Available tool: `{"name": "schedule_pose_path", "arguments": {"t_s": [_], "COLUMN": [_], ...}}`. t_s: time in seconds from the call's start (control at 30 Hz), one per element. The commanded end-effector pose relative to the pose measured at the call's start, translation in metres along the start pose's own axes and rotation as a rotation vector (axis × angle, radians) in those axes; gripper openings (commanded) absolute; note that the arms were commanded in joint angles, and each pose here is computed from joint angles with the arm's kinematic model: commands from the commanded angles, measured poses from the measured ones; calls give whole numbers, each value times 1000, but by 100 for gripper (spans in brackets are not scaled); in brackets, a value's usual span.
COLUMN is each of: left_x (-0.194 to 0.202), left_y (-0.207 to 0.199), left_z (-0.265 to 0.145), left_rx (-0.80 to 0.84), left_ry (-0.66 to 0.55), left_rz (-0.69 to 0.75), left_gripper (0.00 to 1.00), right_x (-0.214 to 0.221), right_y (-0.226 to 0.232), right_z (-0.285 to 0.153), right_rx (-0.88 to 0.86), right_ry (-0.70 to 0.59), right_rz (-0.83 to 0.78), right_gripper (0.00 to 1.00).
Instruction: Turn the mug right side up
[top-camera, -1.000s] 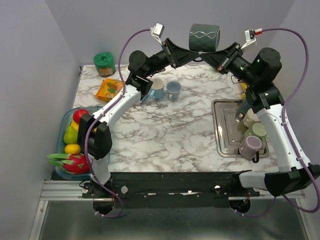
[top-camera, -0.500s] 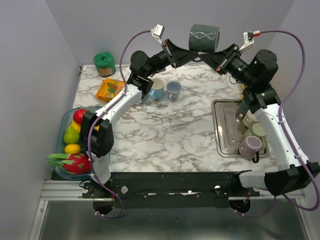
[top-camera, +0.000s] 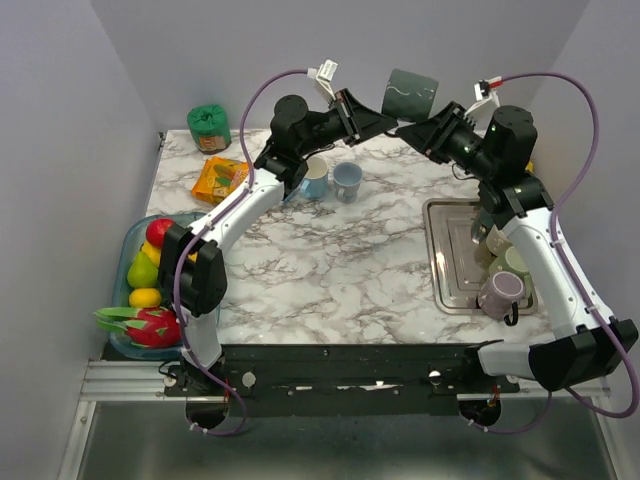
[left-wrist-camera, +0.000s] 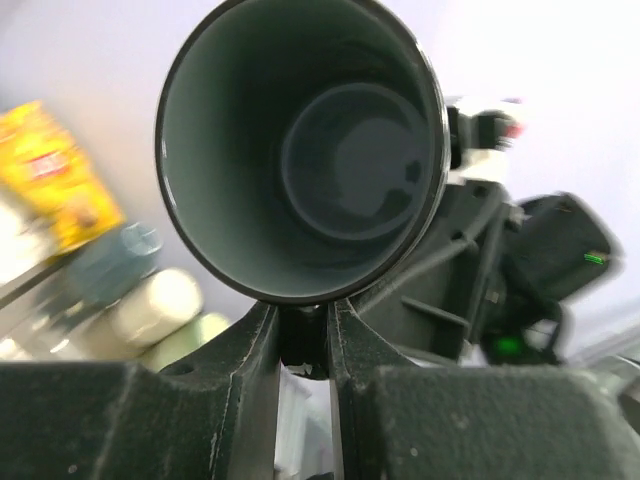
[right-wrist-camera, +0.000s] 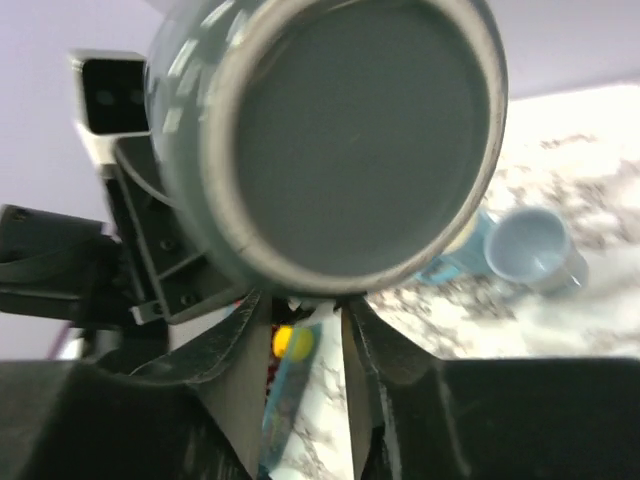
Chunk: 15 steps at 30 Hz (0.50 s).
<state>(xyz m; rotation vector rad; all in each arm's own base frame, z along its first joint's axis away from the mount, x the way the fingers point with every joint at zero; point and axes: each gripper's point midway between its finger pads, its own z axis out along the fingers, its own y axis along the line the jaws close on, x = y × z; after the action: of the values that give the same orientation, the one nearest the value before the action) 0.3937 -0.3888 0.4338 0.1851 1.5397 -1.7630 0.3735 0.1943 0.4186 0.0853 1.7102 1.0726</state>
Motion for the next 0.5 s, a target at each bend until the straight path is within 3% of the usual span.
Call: {"name": "schedule_pose_path", "arguments": {"t_s": [0.0, 0.2, 0.47], "left_x": [-21, -11, 14], "left_y": [15, 50, 113], "left_z": [-13, -29, -38], "left_rx": [-209, -377, -555], "left_ry": [-38, 18, 112], "left_rz": [156, 243, 319], "left_gripper": [0, 0, 0], "right_x": [20, 48, 72], "right_y": [-35, -86, -124], "right_z": [-7, -38, -56], "right_rx": [174, 405, 590], "right_ry": [80, 165, 245], "right_rz": [-84, -139, -116], "right_gripper": [49, 61, 63]}}
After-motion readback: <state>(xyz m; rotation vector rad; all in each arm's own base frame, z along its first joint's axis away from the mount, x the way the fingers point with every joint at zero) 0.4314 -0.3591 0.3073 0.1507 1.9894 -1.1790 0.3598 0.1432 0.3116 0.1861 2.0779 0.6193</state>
